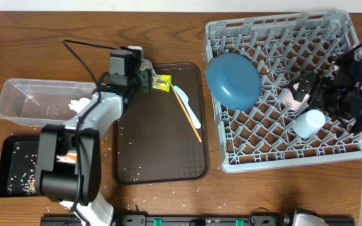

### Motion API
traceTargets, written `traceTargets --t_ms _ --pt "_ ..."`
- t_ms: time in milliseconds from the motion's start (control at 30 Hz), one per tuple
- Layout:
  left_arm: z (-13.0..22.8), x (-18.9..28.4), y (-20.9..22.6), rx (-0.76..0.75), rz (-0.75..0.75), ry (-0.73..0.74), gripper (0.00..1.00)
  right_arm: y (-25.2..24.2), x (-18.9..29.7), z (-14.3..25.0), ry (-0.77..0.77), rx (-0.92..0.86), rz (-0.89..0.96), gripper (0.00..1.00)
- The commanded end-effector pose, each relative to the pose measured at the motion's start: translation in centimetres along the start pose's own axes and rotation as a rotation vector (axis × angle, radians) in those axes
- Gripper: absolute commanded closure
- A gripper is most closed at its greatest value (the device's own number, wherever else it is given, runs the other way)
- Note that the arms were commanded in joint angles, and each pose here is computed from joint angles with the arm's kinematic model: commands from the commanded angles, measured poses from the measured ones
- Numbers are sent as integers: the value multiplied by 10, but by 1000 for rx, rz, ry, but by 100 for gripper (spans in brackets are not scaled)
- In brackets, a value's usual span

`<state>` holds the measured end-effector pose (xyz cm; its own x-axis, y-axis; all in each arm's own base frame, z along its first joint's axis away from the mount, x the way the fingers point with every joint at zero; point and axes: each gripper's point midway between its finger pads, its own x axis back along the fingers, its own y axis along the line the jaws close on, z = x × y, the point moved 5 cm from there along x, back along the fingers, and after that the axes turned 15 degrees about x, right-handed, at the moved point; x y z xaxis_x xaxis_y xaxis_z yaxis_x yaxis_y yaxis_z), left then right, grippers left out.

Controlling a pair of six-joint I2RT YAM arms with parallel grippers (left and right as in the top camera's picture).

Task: Sort waste into correct bins and load items into the dishwasher rack
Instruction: 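Grasp the foil wrapper and yellow snack packet with the left gripper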

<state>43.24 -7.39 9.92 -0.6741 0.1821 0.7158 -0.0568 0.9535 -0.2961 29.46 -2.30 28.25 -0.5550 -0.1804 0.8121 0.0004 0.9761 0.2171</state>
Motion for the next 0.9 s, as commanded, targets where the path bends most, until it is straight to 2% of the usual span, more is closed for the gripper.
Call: traceTargets --t_ms 0,367,600,800,867 --pt "6 -7 -11 -27 45 17 34 5 0 -1 -4 5 -14 1" --pt "32 -34 -1 -22 20 97 35 5 0 -1 -3 -2 -15 1" --pt "43 -35 3 -17 3 144 54 5 0 -1 -2 -2 -14 1" --pt "42 -34 -1 -1 33 149 91 5 0 0 4 -4 -15 1" --pt "42 -33 -3 0 46 152 94 5 0 0 4 -4 -15 1"
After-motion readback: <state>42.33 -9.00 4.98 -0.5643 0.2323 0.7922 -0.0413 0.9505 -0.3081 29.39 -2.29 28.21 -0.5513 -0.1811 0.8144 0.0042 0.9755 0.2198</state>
